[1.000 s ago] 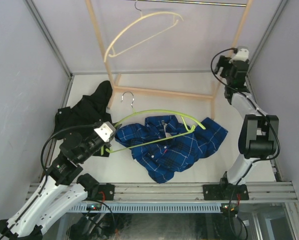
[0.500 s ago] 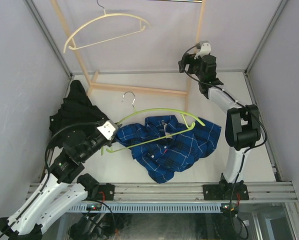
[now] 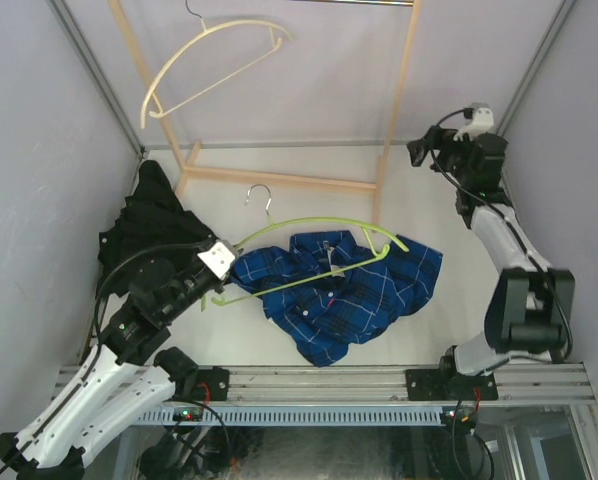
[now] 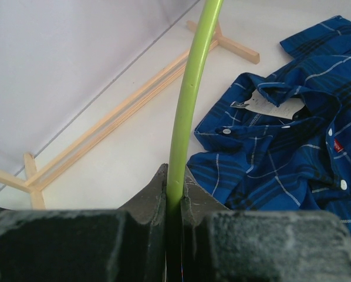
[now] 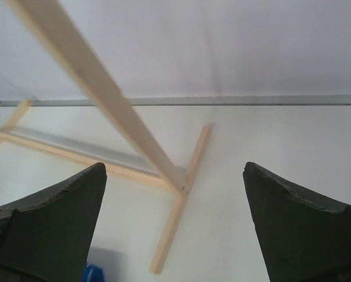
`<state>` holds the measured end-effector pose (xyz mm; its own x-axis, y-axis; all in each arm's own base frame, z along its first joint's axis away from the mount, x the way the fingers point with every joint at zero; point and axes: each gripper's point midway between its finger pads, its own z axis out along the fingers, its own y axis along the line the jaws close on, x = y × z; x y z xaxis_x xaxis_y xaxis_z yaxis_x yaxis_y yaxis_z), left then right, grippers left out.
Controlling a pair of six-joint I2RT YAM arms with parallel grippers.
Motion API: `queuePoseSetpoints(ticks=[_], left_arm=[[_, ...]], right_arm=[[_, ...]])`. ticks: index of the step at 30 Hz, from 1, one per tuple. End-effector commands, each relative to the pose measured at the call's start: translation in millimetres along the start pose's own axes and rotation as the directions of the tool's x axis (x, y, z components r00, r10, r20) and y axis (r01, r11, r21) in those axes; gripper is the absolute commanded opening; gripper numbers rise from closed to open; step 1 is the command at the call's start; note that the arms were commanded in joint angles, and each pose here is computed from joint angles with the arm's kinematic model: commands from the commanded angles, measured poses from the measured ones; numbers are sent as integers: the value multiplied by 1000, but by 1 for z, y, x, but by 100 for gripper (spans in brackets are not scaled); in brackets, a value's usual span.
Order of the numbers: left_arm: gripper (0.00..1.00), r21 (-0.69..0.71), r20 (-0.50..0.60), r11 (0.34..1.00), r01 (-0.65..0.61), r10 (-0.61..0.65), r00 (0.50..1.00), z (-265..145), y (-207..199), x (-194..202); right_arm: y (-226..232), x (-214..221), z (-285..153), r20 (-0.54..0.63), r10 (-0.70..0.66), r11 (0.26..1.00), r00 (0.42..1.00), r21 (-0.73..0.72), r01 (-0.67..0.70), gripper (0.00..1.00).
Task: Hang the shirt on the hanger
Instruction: Move the clothesline to the center of the board, then hang the shirt on the hanger.
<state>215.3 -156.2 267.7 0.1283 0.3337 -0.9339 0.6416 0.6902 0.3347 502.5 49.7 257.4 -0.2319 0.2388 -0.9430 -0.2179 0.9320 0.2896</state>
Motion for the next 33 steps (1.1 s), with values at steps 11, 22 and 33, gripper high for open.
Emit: queuePoseSetpoints(ticks=[11,22,33], left_arm=[[16,-27,11,964,-265,266,964,-2,24,-30],[16,75,11,892,-446,446,895,8,16,-32],[16,166,153,803,-572,552,820,1,-10,-36]], right_arm=[[43,14,-135,-104,235,970,966,-37,-240,100],[159,12,-215,-144,71,884,987,-450,-129,100],[253,65,-266,-161,-253,562,954,-827,9,90]])
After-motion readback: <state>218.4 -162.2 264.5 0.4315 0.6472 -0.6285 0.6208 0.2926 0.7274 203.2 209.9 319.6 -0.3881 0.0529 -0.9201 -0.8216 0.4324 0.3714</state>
